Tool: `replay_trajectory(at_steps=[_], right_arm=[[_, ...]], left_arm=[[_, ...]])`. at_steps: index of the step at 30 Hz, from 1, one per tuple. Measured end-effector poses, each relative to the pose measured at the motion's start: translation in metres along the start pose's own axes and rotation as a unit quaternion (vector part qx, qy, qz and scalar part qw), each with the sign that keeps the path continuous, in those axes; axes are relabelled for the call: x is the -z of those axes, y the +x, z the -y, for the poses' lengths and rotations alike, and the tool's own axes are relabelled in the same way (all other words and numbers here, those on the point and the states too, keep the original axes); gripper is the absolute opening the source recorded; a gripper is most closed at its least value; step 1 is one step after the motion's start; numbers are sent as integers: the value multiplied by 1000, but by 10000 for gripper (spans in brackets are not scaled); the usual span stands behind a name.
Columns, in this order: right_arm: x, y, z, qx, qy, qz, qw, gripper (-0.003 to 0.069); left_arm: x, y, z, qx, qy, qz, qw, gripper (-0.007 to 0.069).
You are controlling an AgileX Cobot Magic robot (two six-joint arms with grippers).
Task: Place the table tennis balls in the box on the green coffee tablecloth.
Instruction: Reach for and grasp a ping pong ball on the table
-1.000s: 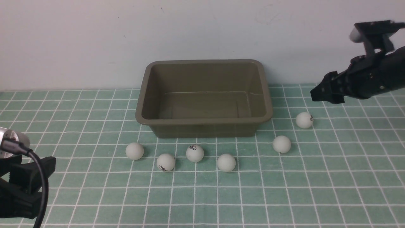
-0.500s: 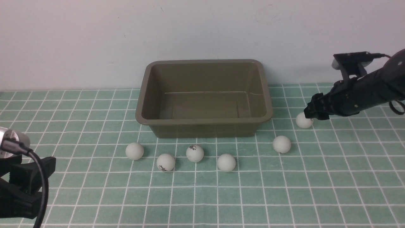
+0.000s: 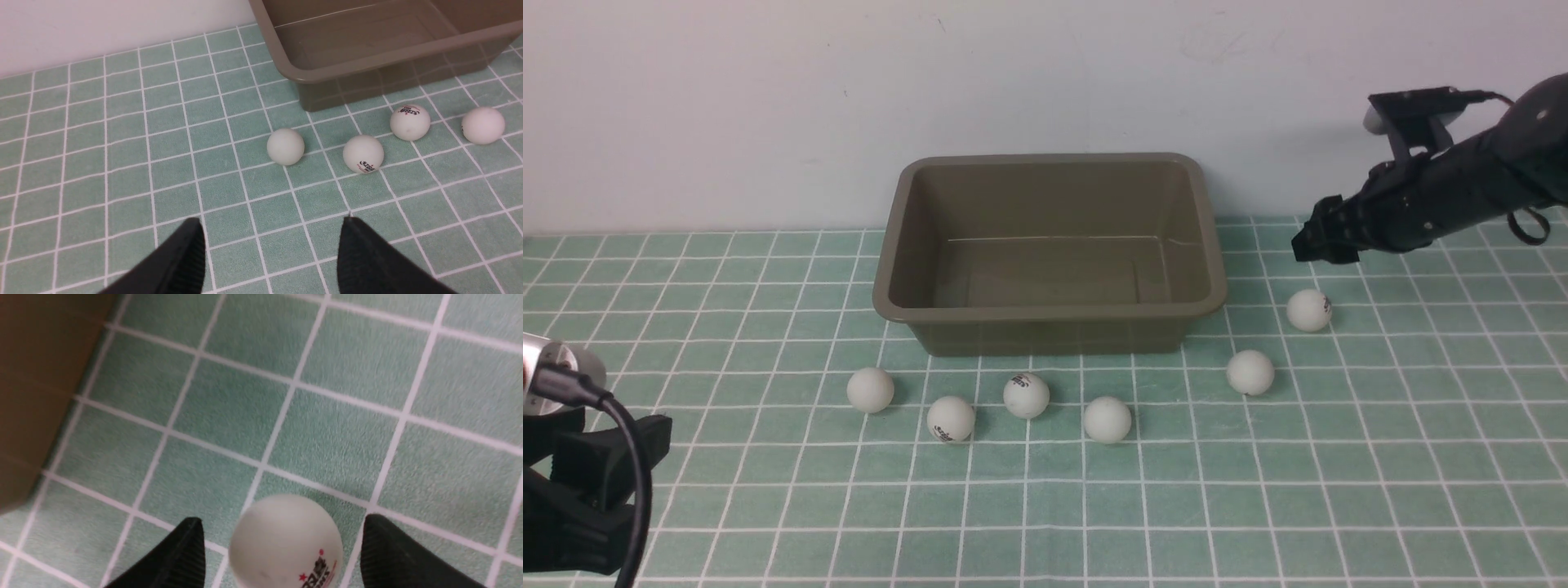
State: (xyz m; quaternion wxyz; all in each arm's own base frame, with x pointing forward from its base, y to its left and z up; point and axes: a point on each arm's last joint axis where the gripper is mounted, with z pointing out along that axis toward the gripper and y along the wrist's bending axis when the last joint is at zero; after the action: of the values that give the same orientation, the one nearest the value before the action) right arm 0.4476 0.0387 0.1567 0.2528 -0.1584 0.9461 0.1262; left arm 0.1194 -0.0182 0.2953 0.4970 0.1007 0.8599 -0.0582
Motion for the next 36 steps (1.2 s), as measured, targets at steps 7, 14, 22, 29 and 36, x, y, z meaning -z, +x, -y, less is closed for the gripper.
replay_trajectory(at_steps=[7,14,22,29,36], right_arm=[[-13,7,3,-4,-1,-13,1000,461],[-11,4,3,0,-2,-10,1000,360],[71,-58,-33,70,-107,87,988,360],[70,-78,-79,104,-214,122,964,360],[22,-62,-111,208,-214,63,952,360]], left_arm=[[0,0,0,0,0,0,1000,395],[0,0,0,0,0,0,1000,395],[0,0,0,0,0,0,1000,395],[0,0,0,1,1,-1,1000,395],[0,2,1,1,6,-13,1000,395]])
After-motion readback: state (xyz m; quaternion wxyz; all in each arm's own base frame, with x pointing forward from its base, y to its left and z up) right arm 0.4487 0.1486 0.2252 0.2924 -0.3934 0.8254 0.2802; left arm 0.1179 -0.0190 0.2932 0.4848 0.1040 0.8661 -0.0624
